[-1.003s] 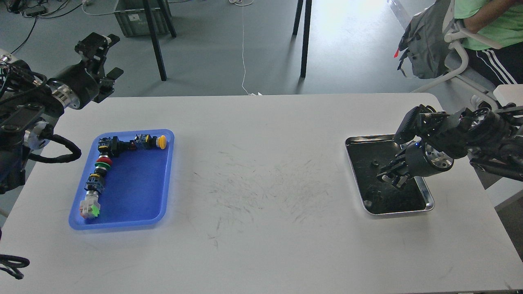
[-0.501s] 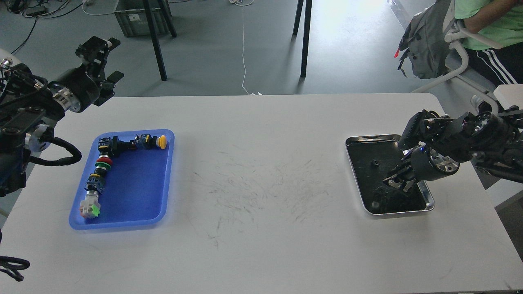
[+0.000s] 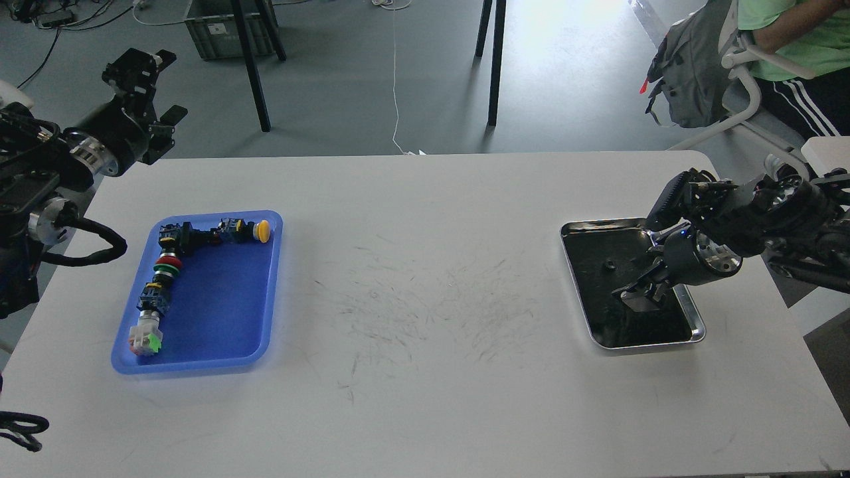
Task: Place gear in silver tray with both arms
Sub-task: 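Open the right gripper and raise it away from the silver tray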
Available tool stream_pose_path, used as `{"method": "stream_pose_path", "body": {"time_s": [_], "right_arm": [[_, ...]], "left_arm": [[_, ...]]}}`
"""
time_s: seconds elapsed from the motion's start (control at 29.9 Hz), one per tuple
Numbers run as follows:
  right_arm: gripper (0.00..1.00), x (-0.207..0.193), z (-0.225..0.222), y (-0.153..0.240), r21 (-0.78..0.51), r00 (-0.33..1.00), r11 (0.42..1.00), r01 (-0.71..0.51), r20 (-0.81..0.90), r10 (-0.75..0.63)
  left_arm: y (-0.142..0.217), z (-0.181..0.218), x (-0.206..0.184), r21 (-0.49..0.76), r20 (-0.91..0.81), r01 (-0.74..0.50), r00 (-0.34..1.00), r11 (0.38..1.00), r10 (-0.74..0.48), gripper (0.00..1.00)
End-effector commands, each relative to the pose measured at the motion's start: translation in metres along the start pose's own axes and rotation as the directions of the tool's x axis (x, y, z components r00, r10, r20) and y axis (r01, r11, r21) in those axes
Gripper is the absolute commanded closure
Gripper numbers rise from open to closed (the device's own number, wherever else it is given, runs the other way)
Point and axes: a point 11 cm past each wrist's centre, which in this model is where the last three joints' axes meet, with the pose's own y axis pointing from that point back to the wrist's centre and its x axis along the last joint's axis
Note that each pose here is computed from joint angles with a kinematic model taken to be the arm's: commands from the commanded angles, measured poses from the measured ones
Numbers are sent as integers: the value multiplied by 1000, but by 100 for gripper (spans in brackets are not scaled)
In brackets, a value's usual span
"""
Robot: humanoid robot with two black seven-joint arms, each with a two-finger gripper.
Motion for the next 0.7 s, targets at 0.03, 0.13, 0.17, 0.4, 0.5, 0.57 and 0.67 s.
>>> {"method": "stream_pose_path", "body": {"time_s": [0.03, 0.13, 0.17, 0.4, 0.5, 0.57, 0.67], "right_arm": [[25, 19, -2, 1, 12, 995, 997, -81, 64, 80], [23, 33, 2, 4, 2, 985, 990, -139, 102, 138], [23, 40, 4, 6, -2, 979, 986, -169, 119, 168], [21, 75, 6, 16, -3, 922, 948, -319, 230, 311], [21, 89, 9, 21, -15, 888, 924, -383, 270, 373], [21, 91, 12, 20, -25, 856, 907, -419, 321, 405], [21, 107, 16, 20, -43, 809, 875, -482, 361, 464]], "left_arm": [[4, -18, 3, 18, -35, -68, 997, 998, 69, 1], [5, -22, 1, 16, -59, -74, 996, 997, 74, 1], [6, -25, 1, 17, -66, -79, 995, 997, 80, 1], [4, -20, 1, -26, -141, -110, 984, 994, 105, 2], [4, -19, 2, -26, -137, -112, 985, 993, 107, 2], [5, -21, 1, -20, -136, -110, 985, 994, 106, 1], [6, -26, 0, 4, -102, -90, 991, 996, 90, 1]]}}
